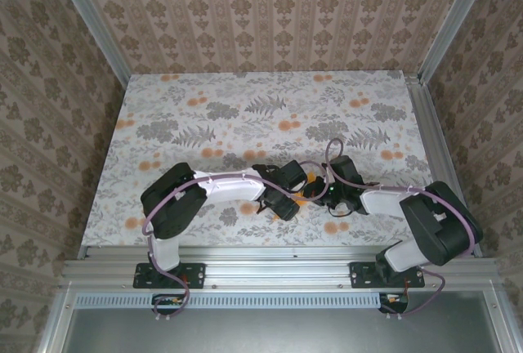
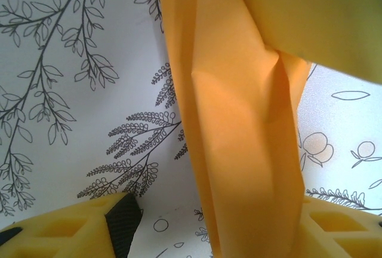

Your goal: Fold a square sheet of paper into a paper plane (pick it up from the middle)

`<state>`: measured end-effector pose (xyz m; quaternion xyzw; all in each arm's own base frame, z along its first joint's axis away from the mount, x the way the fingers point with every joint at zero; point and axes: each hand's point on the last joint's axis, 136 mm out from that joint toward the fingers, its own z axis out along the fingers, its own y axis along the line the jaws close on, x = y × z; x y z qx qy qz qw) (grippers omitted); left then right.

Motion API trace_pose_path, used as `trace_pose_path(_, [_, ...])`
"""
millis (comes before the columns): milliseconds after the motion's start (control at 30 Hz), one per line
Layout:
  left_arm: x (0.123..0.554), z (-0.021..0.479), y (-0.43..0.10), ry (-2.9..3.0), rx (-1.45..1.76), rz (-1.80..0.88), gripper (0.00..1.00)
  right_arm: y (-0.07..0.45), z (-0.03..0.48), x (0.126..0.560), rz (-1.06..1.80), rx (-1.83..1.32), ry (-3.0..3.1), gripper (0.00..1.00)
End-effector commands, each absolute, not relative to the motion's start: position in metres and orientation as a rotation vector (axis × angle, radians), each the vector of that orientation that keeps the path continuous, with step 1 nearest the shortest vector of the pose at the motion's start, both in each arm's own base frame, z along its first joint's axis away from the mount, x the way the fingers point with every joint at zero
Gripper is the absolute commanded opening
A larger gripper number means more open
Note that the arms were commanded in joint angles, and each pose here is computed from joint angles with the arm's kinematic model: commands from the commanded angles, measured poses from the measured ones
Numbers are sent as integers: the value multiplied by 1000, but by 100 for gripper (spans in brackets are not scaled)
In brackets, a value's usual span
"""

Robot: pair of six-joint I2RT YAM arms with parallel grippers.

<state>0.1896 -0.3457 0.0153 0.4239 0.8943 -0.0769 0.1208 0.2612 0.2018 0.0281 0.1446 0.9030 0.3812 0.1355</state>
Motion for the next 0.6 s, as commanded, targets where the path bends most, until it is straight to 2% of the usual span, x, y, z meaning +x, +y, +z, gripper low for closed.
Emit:
trace_pose_path(0, [210,-19,-317,2675,1192,-32,61,199,24,248,1090,398,2653,0])
trace_pose_path(567, [211,-23,-315,2662,1230,5,61,187,4,237,945,356,2749,0])
